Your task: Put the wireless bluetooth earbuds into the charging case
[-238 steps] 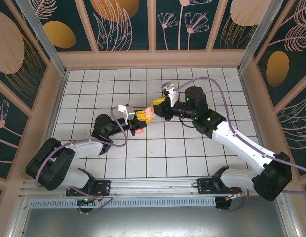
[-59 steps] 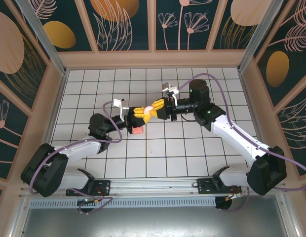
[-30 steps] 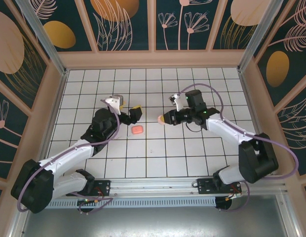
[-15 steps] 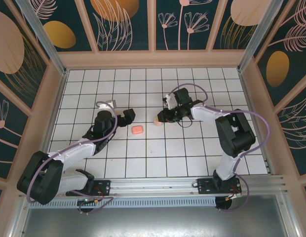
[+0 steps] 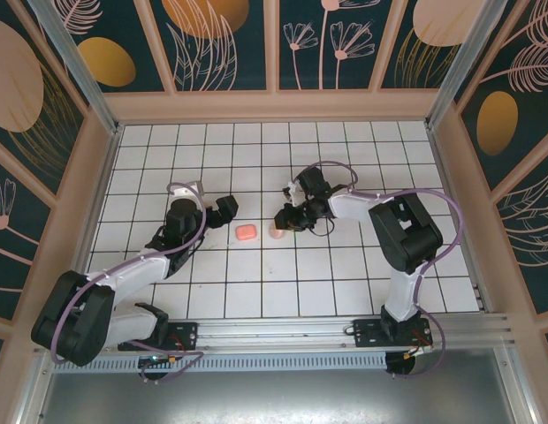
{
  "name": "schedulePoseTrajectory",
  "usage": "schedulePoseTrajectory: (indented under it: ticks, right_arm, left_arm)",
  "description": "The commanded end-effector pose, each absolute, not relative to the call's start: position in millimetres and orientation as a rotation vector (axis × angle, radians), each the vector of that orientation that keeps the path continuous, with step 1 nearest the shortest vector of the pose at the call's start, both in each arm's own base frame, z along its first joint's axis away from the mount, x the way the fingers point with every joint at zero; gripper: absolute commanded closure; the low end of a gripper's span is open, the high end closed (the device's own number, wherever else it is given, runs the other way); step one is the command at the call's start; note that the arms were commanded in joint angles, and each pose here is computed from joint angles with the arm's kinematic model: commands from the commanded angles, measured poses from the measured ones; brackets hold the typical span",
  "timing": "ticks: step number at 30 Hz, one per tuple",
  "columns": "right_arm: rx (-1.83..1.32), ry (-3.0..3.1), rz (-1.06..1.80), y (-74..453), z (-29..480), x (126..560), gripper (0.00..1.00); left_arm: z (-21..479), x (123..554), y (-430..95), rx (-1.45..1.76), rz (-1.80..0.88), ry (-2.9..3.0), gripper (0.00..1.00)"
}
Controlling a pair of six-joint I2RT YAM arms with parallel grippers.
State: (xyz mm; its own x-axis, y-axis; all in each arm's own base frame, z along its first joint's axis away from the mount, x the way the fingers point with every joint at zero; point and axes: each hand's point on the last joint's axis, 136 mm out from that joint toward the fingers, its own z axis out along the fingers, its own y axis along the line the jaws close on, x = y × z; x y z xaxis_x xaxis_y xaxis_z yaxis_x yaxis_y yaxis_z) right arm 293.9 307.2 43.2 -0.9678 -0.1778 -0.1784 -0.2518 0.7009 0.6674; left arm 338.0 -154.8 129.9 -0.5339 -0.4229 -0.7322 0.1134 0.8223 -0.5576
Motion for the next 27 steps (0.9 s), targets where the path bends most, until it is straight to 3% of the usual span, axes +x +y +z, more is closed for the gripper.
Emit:
schedulePoseTrajectory:
  ticks: [1,16,27]
  right_arm:
    - [-0.295,2.838,1.086,302.8,33.7,294.1,0.79]
    - [-0.258,2.886,0.958,285.2,25.8,293.9,0.66]
    - [-0.232,2.813,0.851,267.9,68.7,301.4,0.5]
  left_arm:
    - [134.3,341.6,-158.3,-0.221,-0.713,2.024,0.01]
    - [142.1,345.6,-150.1,-0.189,-0.621,2.02,0.01]
    - [169.2,348.6,-124.6,-0.203,-0.476,1.934,0.01]
